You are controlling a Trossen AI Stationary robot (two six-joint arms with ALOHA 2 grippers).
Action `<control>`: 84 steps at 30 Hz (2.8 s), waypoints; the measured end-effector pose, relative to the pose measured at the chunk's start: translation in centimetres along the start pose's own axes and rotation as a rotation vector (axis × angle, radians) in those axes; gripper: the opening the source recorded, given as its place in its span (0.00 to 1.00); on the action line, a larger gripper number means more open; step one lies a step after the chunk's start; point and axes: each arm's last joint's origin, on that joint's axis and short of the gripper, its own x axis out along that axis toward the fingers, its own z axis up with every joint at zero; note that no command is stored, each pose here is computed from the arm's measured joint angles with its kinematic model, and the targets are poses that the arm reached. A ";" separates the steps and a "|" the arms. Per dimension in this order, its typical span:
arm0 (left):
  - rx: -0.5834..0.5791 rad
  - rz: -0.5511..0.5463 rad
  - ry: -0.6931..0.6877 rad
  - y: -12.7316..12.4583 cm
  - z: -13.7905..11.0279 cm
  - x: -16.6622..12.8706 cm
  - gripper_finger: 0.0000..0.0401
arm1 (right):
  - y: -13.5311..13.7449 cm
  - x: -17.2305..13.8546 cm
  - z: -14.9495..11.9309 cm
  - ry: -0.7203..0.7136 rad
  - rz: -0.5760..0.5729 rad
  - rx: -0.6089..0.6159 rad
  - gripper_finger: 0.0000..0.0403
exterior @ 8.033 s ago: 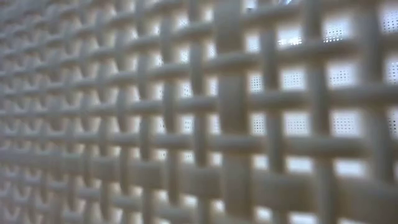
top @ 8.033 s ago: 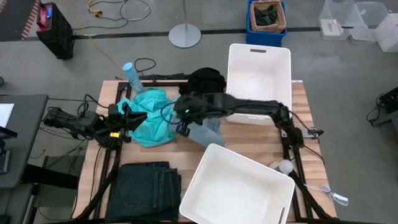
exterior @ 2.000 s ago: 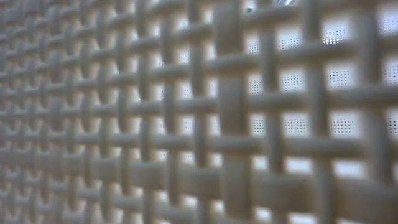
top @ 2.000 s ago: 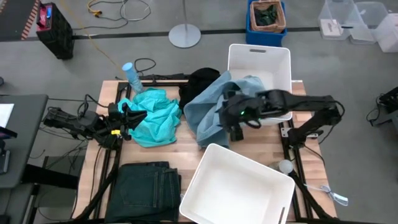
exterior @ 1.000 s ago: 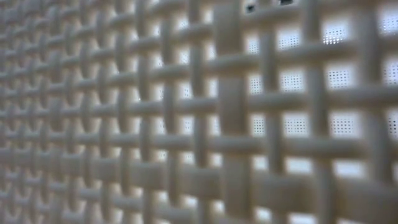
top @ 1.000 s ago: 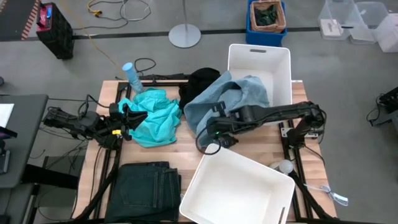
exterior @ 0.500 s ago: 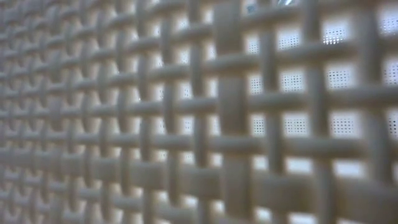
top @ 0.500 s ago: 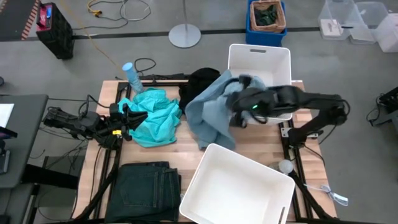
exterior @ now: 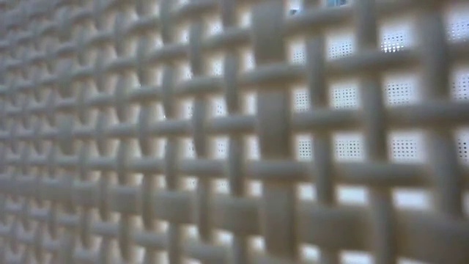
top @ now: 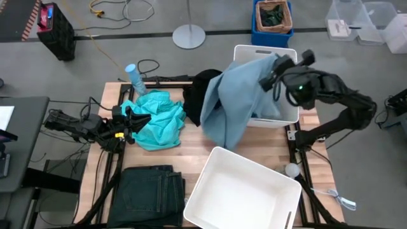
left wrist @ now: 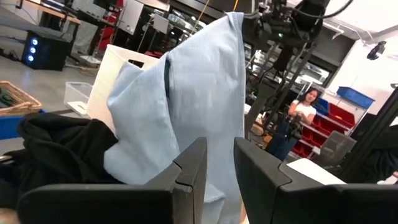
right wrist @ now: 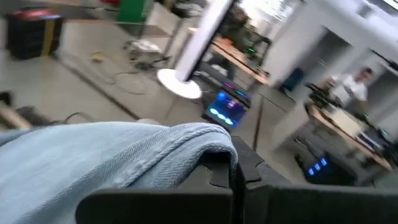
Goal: Sort clothes
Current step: Put the light blue pants into the top white laundry bin
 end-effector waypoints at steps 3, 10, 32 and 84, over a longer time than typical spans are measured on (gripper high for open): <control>0.000 0.000 0.000 0.0 0.0 0.0 0.19 | -0.8 0.2 -0.1 0.007 -0.071 0.074 0.00; -0.009 0.000 0.000 0.0 0.0 0.0 0.19 | -1.7 0.5 -0.2 0.011 -0.376 0.186 0.00; -0.011 0.002 -0.001 0.0 0.0 0.0 0.19 | 4.2 11.8 -6.5 0.710 -0.047 -0.125 0.04; -0.002 0.027 -0.001 0.1 -0.1 0.0 0.19 | 19.2 7.4 -2.4 0.139 0.886 -0.585 0.68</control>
